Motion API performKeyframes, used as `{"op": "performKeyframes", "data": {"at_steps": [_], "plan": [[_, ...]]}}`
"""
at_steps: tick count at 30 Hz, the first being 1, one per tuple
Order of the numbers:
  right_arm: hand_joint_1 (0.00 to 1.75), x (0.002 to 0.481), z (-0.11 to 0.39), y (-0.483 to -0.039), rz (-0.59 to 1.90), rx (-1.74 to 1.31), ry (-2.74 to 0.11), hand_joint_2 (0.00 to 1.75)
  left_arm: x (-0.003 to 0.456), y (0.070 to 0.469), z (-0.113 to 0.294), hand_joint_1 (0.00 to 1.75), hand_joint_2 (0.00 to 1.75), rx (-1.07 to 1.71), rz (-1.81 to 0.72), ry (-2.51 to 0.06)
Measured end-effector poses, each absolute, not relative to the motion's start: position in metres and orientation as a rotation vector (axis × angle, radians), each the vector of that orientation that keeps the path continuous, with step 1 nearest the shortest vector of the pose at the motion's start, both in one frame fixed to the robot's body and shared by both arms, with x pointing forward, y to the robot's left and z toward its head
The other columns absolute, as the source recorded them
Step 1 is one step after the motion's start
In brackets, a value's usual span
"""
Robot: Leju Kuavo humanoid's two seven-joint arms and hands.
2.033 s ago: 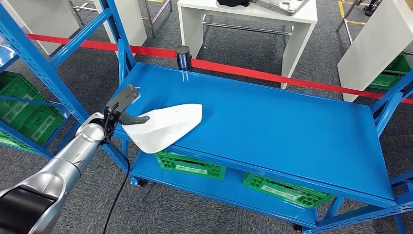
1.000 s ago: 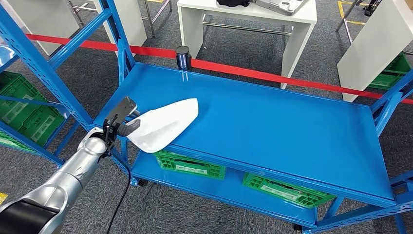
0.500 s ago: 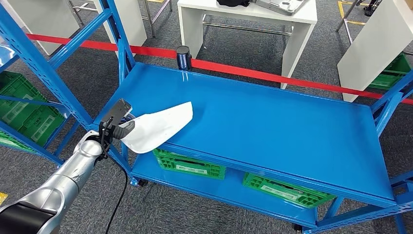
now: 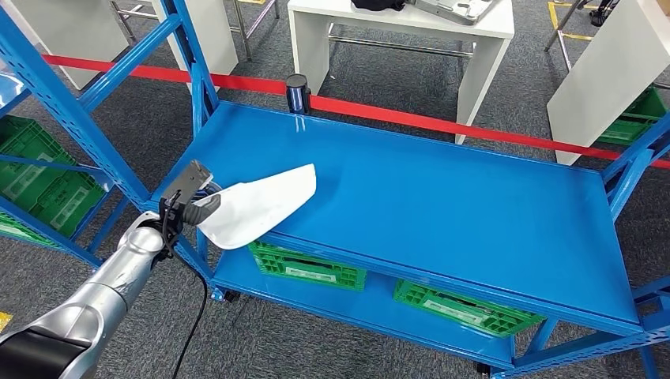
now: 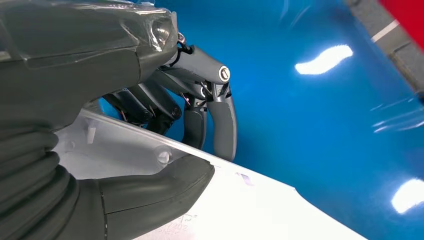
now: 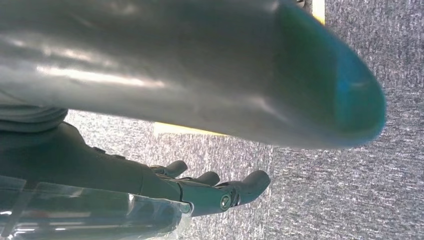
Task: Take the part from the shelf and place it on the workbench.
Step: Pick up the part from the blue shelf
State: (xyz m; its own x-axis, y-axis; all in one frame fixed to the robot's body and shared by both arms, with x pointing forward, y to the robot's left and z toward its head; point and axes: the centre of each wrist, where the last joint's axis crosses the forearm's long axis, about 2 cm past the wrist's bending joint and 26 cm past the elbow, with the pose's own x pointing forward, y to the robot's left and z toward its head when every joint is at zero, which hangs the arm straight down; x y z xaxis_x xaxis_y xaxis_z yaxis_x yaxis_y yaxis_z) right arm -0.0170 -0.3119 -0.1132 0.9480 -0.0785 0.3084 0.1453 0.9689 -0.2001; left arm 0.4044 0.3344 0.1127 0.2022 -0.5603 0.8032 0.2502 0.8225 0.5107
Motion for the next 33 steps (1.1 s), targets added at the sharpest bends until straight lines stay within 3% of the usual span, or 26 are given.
{"op": "performKeyframes", "data": {"at_steps": [19, 33], "plan": [[0.0, -0.017, -0.113, -0.309, -0.102, -0.2, -0.313, 0.0, 0.412, 0.334, 0.127, 1.75, 1.75, 0.341, -0.51, -1.34], [0.0, -0.015, -0.113, -0.309, -0.08, -0.177, -0.327, 0.0, 0.44, 0.347, 0.184, 1.75, 1.75, 0.417, -0.46, -1.528]]}}
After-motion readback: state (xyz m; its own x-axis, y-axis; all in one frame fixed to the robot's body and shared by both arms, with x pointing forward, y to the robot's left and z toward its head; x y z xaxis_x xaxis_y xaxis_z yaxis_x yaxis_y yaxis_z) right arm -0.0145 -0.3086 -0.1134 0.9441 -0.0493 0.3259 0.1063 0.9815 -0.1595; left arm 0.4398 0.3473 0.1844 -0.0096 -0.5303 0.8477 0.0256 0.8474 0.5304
